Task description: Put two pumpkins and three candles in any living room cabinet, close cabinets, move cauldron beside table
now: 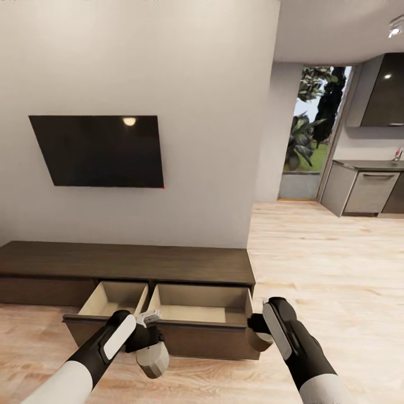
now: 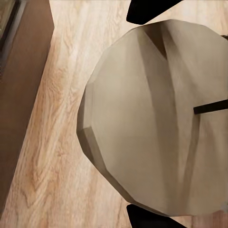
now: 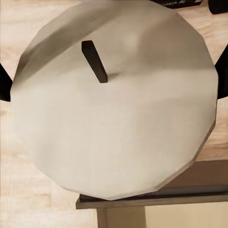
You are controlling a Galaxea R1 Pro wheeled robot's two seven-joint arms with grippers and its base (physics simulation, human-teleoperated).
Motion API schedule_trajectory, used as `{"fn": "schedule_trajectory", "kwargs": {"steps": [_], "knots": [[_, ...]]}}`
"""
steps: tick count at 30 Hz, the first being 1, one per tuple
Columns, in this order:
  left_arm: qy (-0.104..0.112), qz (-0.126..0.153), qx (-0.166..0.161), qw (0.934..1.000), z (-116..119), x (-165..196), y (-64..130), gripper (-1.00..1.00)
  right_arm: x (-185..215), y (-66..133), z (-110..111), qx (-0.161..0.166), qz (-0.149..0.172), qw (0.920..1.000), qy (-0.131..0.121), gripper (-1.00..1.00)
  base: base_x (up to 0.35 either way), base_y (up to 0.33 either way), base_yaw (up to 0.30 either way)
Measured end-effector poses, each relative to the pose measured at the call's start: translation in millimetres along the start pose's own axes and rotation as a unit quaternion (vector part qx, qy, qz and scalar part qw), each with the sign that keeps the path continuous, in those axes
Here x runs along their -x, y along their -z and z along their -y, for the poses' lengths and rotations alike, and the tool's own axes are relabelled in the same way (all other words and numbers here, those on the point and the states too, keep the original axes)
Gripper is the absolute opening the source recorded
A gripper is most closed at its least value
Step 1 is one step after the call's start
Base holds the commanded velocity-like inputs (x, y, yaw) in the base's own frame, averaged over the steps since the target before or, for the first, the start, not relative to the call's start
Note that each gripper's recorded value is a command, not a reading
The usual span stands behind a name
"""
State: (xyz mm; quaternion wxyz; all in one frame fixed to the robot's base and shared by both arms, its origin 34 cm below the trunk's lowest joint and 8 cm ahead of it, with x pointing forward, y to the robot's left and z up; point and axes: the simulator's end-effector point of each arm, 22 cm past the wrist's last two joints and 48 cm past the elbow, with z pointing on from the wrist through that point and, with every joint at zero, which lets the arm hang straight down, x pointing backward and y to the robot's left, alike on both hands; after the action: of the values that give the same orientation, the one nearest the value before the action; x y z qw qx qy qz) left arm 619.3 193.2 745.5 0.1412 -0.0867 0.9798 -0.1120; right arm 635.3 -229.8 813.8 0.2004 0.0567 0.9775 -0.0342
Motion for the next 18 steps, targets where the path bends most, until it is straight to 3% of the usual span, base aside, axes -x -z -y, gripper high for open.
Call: {"fn": "schedule_trajectory", "kwargs": {"steps": [14,18], "knots": [[0.002,0.002,-0.008,1.0,6.0,3.8,12.6,-1.0,3.0,11.3,-6.6,0.014,-0.001,0.9999,-0.006,-1.0,0.0,0.0,0.0],[0.002,0.004,-0.011,0.9999,7.3,4.9,13.6,-1.0,3.6,11.9,-7.1,0.015,0.0,0.9999,-0.007,-1.0,0.172,0.0,0.0]]}}
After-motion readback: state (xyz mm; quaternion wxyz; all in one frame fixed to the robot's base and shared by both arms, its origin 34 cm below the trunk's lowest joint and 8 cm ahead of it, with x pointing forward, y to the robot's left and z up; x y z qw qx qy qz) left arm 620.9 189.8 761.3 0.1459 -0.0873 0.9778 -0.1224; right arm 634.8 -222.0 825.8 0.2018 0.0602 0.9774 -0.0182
